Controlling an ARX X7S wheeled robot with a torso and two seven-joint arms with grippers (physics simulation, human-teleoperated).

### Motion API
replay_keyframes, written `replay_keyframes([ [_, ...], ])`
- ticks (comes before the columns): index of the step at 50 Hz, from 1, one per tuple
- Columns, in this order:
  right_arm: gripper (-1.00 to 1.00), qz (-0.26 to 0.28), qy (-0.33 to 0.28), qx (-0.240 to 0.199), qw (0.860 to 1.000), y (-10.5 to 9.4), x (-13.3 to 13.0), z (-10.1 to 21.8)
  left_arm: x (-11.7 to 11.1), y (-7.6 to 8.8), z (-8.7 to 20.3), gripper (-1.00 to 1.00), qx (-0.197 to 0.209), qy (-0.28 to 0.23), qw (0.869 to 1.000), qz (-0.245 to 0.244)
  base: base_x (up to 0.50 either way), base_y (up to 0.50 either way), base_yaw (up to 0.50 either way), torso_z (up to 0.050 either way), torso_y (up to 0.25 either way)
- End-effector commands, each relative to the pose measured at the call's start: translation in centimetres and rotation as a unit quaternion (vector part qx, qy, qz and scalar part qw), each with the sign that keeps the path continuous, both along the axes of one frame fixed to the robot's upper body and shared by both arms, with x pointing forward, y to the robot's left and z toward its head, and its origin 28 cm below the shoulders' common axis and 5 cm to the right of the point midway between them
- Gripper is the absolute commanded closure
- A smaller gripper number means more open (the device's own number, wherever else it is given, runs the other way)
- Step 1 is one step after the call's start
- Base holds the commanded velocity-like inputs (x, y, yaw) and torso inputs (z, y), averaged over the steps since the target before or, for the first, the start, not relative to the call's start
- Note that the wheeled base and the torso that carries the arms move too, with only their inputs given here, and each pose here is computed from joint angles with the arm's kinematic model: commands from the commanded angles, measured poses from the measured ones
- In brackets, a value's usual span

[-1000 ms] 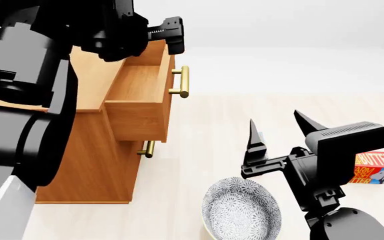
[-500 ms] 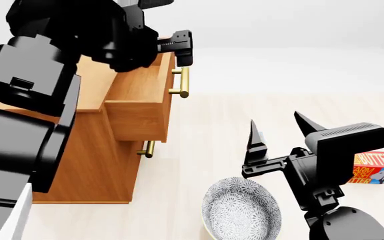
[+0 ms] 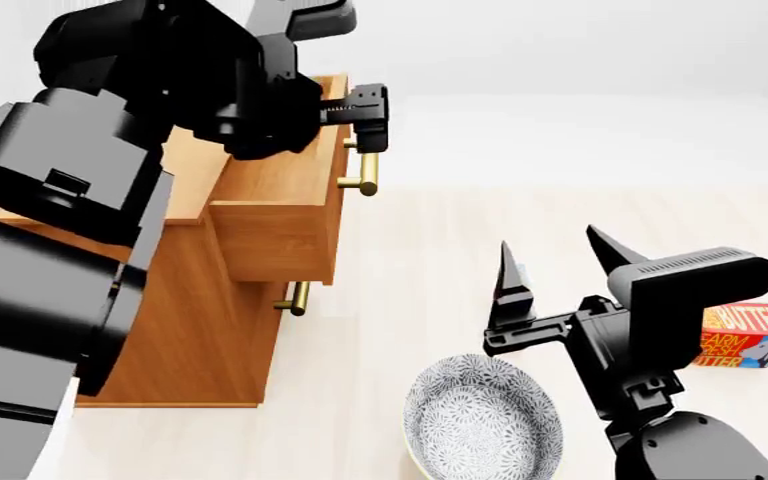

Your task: Put the chocolate pudding in the top drawer of the cabinet and close it.

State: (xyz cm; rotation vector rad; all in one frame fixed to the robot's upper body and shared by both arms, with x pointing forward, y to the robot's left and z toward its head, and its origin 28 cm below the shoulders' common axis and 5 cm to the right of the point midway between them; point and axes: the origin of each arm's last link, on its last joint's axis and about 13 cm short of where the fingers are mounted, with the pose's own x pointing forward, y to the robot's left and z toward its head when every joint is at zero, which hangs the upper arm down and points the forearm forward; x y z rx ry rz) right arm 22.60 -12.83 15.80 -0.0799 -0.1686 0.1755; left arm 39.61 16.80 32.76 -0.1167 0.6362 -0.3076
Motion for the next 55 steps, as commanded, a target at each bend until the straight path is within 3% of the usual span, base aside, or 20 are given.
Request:
replay_keyframes([
  [1, -1.00, 0.001, 0.002, 0.000, 1.000, 0.1, 0.2, -0.2, 0.0, 0.1, -0.5, -1.00, -0.003, 0.011, 1.000, -0.002, 0.00, 0.00, 0.00, 0.000, 0.000],
  [55, -1.00, 0.001, 0.005, -0.004, 1.000, -0.2, 0.3, -0.5, -0.1, 0.5, -2.6, -1.00, -0.023, 0.066, 0.998, 0.001, 0.00, 0.00, 0.00, 0.000, 0.000],
])
